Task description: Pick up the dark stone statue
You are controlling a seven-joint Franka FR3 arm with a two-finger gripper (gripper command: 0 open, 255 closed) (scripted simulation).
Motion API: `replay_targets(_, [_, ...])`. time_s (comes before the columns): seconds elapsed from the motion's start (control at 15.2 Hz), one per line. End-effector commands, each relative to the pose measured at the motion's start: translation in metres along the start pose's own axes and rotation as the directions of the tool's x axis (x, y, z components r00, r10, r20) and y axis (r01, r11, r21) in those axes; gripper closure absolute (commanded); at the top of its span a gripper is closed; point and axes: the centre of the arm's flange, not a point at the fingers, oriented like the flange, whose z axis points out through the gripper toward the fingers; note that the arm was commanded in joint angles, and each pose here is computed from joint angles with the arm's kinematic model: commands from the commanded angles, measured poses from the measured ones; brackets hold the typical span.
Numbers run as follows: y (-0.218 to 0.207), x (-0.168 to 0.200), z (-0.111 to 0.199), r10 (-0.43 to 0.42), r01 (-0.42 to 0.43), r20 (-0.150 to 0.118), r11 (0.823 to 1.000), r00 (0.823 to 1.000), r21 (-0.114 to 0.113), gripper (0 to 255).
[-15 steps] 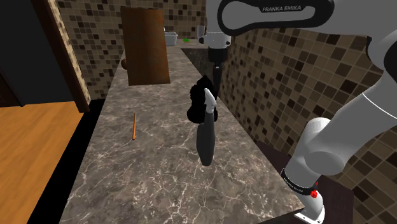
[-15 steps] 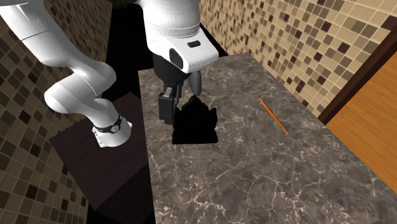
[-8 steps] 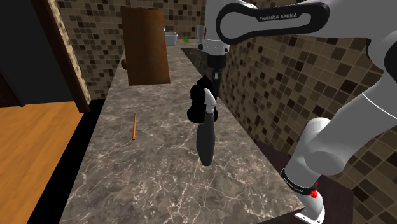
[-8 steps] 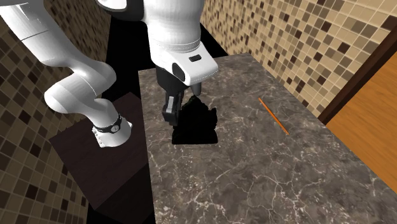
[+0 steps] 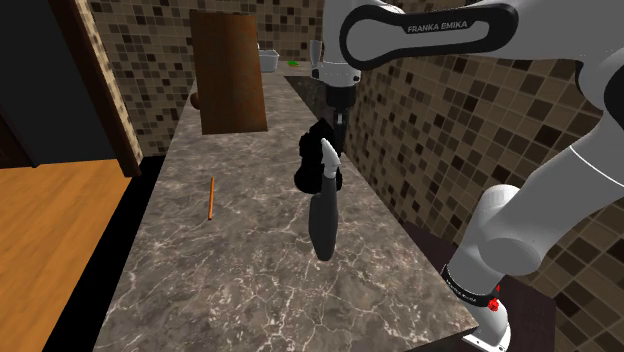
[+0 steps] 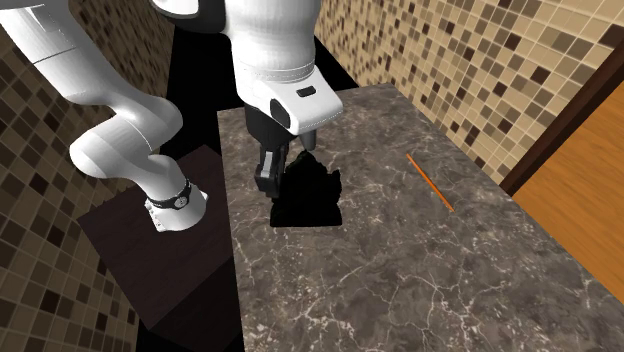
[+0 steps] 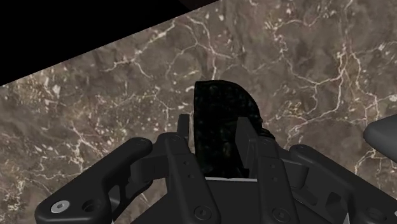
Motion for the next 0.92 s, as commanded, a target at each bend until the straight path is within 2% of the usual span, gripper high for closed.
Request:
replay_targets(0.0, [-0.001,0.0,-0.005,-0.001,0.001,0.001,1.0,1.0,0.001,255])
replay_targets(0.86, [0.0,-0.007,-0.073,-0.001,0.001,0.001,1.0,1.0,0.001,255])
